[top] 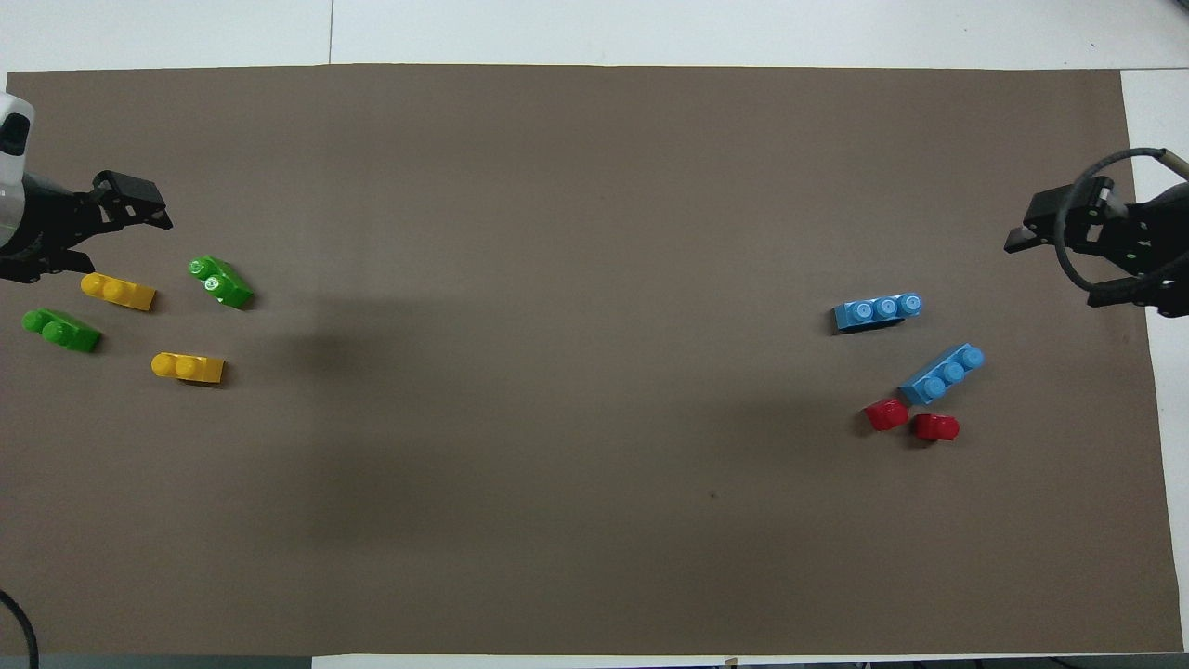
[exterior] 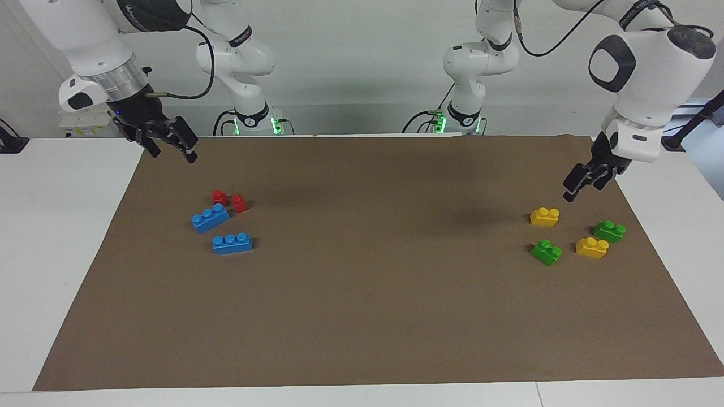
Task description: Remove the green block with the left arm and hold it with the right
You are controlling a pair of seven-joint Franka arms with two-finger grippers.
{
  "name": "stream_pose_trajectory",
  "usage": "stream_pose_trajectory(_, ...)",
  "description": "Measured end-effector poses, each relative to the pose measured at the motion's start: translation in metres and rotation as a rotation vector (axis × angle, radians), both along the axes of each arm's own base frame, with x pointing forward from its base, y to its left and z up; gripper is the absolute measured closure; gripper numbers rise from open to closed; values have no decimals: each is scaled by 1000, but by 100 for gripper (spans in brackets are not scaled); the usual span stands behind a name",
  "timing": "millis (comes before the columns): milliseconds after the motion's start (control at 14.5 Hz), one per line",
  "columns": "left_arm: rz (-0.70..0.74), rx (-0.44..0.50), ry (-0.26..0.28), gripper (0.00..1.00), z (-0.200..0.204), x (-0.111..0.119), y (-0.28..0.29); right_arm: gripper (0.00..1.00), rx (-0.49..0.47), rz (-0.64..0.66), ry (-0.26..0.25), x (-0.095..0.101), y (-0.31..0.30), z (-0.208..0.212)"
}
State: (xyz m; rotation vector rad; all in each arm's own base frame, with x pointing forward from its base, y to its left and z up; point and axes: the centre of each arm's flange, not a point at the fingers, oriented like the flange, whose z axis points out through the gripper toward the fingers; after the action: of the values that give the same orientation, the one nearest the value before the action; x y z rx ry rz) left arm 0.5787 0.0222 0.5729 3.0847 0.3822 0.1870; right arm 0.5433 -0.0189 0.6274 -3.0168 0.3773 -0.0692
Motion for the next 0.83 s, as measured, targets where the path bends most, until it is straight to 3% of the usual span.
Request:
stream_pose_trajectory(346, -130, 10, 31, 0, 37, -33, -21, 0, -14, 82, 37, -4, 0, -4)
stream_pose_trajectory(830, -201, 11, 93, 0, 33, -42, -31, 0, -44, 146, 37, -5, -5, -5)
